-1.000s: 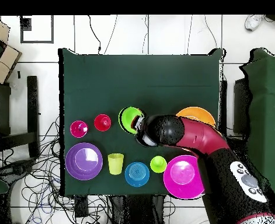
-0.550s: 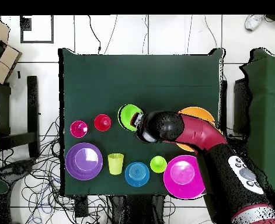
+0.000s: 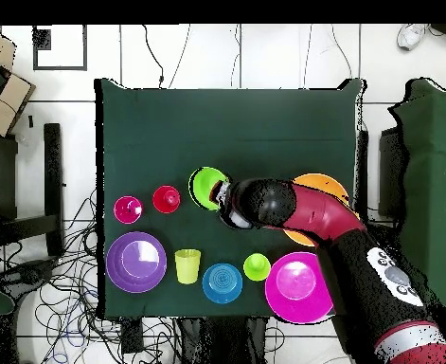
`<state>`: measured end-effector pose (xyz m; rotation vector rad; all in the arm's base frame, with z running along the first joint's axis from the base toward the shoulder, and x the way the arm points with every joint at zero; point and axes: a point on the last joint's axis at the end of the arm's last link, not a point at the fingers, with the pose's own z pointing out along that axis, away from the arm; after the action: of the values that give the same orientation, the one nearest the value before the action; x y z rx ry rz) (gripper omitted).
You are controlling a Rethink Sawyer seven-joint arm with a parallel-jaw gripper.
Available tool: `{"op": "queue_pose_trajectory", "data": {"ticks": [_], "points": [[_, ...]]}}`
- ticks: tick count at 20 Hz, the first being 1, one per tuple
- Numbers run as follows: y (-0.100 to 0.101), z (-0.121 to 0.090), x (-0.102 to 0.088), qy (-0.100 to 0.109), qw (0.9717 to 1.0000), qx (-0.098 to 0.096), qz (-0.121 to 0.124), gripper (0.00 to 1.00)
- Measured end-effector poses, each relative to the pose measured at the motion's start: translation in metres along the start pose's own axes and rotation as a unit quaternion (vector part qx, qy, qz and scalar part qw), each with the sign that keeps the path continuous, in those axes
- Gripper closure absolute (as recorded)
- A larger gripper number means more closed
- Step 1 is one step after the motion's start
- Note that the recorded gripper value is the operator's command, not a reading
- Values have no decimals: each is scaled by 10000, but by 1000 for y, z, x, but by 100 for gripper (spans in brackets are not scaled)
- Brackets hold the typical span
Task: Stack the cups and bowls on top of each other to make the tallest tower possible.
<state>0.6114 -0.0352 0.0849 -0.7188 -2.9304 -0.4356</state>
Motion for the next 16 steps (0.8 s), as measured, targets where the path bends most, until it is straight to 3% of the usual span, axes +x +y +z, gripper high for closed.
{"op": "queue_pose_trajectory", "data": {"ticks": [16], "points": [[-11, 7, -8, 64, 9995, -282, 150, 100]]}}
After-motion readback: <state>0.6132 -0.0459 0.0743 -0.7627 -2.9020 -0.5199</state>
